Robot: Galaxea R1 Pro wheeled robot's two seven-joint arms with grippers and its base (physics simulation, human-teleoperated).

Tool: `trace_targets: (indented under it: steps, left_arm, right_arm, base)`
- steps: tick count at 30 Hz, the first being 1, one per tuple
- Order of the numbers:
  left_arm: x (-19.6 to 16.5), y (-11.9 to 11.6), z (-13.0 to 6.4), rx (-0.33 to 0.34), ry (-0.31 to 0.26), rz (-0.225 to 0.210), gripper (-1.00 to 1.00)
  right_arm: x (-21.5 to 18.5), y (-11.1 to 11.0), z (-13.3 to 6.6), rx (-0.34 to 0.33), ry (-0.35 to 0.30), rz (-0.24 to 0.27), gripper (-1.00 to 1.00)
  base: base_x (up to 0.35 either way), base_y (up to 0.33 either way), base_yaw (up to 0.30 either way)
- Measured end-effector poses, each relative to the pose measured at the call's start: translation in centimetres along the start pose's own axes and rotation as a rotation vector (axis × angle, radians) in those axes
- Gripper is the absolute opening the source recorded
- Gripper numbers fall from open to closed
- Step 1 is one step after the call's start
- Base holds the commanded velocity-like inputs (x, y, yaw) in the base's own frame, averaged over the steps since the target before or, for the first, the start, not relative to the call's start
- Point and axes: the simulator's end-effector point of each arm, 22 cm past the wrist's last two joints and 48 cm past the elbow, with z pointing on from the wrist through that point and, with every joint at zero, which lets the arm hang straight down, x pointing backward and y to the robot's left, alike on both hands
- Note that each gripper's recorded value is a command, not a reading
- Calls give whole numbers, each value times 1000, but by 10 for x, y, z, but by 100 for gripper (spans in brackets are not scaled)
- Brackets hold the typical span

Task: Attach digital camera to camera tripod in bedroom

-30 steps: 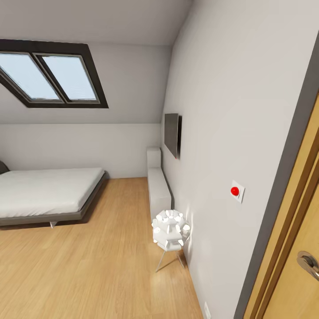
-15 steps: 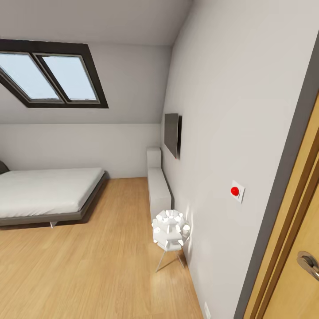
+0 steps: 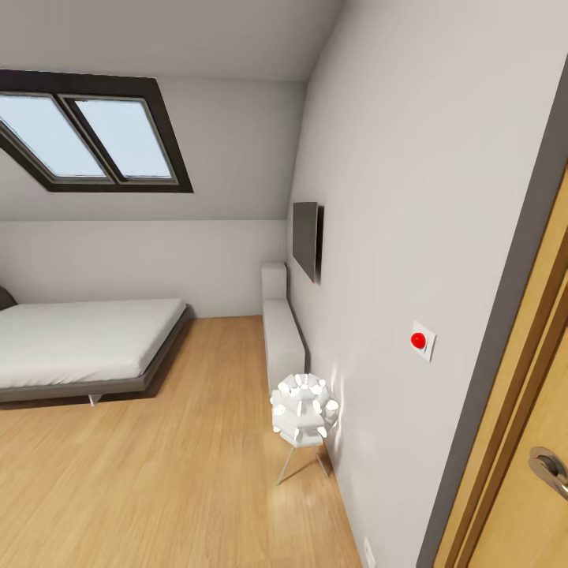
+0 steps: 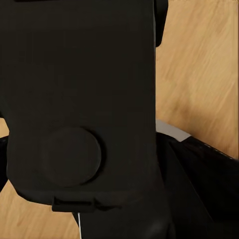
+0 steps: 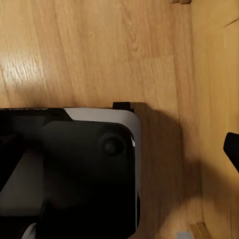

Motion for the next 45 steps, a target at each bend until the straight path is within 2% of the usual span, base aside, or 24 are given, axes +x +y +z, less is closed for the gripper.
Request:
trace_targets:
  steps: [10,25,45]
  left_arm:
    - [1,-5,0,12,0,-11,-100]
    - [-4,-7,-1,13,-31,-27,-100]
    - [-4,-8,-1,14,-33,-28,-100]
  right_arm:
    - [-3,-4,0,6,-12,-5,100]
    - [-3,-5,0,6,-12,-19,100]
    - [-3,-5,0,7,-13,-19,100]
  base:
    - [0,0,137]
    - [0,0,265]
    - [0,0,275]
